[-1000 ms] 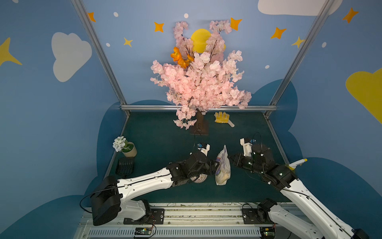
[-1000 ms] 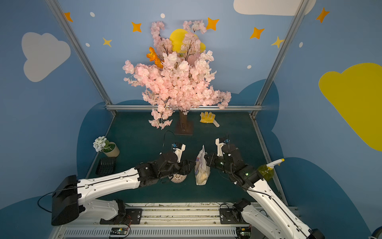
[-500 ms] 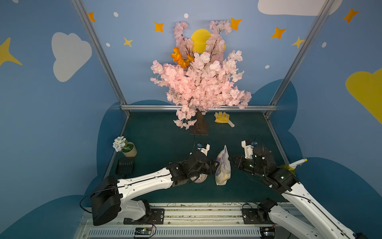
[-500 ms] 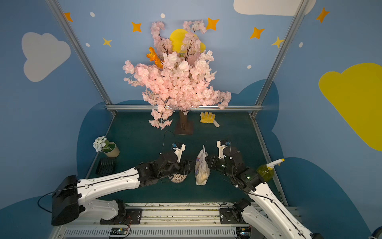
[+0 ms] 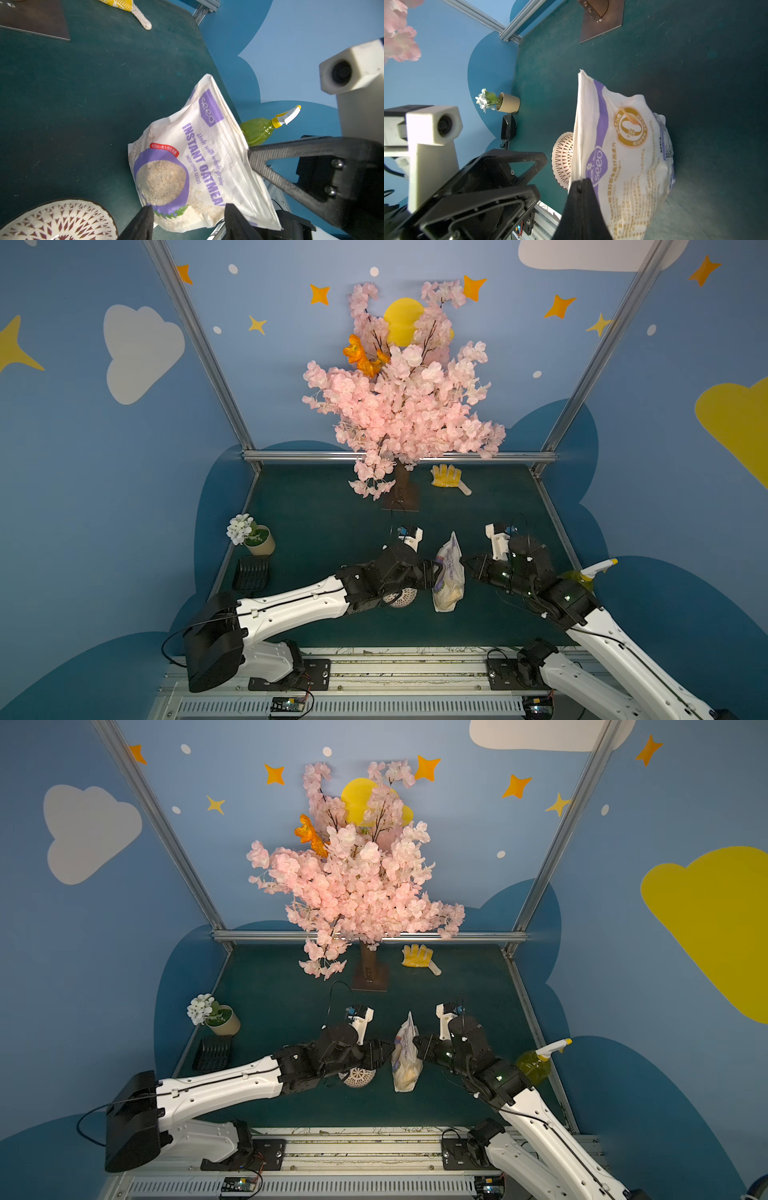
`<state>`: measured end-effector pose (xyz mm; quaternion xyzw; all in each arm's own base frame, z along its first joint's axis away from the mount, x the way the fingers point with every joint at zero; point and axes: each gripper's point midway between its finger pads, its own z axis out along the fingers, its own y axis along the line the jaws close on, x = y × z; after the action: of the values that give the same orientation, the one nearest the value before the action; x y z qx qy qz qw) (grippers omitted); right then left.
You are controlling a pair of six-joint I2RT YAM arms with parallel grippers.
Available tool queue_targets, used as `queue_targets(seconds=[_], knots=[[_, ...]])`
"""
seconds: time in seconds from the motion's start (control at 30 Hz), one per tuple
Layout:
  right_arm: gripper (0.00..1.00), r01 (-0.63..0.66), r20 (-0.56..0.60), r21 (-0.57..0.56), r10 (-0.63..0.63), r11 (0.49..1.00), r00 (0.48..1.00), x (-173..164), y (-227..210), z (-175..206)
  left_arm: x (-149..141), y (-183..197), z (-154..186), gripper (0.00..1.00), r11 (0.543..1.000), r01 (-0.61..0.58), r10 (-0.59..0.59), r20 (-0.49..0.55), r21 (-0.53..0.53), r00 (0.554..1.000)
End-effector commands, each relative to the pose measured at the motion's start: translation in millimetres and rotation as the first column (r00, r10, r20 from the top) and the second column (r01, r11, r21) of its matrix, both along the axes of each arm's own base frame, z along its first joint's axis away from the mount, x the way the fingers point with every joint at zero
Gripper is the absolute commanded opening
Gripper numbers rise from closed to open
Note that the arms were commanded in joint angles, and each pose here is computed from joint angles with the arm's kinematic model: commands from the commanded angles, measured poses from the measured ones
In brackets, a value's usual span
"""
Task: Pour the oats into the breakfast bowl
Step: Open the oats bag at the center of the board.
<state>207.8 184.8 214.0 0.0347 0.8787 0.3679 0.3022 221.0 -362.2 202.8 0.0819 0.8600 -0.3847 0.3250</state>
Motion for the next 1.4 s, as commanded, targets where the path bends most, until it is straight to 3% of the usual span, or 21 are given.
queue_targets(seconds=[0.0, 0.17, 0.43, 1.1, 1.2, 1.27, 1.37], knots=[[0.0, 0.002, -0.037, -0.017, -0.002, 1.0, 0.999, -4.0, -2.8, -11.0, 8.8, -13.3, 31.0, 0.6, 0.999, -0.008, 0.009, 0.031, -0.048, 0.999], [0.0, -0.001, -0.041, -0.012, 0.001, 1.0, 0.999, -4.4, -1.6, -11.5, 20.3, -29.2, 42.9, 0.57, 0.999, -0.026, 0.027, 0.038, -0.021, 0.999], [0.0, -0.009, -0.035, -0.009, 0.008, 1.0, 0.999, -4.3, -0.4, -10.0, 30.2, -48.5, 23.1, 0.47, 0.999, -0.033, 0.032, 0.002, 0.037, 0.999], [0.0, -0.017, -0.025, -0.015, 0.017, 1.0, 1.0, -3.9, 0.5, -8.5, 36.7, -53.5, 5.0, 0.31, 0.996, -0.056, 0.057, -0.016, 0.07, 0.998], [0.0, -0.019, -0.025, -0.025, 0.019, 1.0, 1.0, -4.5, -0.6, -8.9, 37.8, -58.7, 8.8, 0.2, 0.997, -0.047, 0.047, -0.011, 0.062, 0.999], [0.0, -0.021, -0.011, -0.047, 0.02, 0.999, 1.0, -4.3, -3.4, -6.5, 39.3, -61.2, 12.6, 0.04, 0.997, -0.042, 0.042, -0.002, 0.057, 0.999], [0.0, -0.011, 0.048, -0.136, 0.018, 0.991, 0.999, -0.6, -14.8, 3.4, 42.2, -56.9, 22.9, 0.03, 0.996, -0.048, 0.045, 0.037, 0.082, 0.998]])
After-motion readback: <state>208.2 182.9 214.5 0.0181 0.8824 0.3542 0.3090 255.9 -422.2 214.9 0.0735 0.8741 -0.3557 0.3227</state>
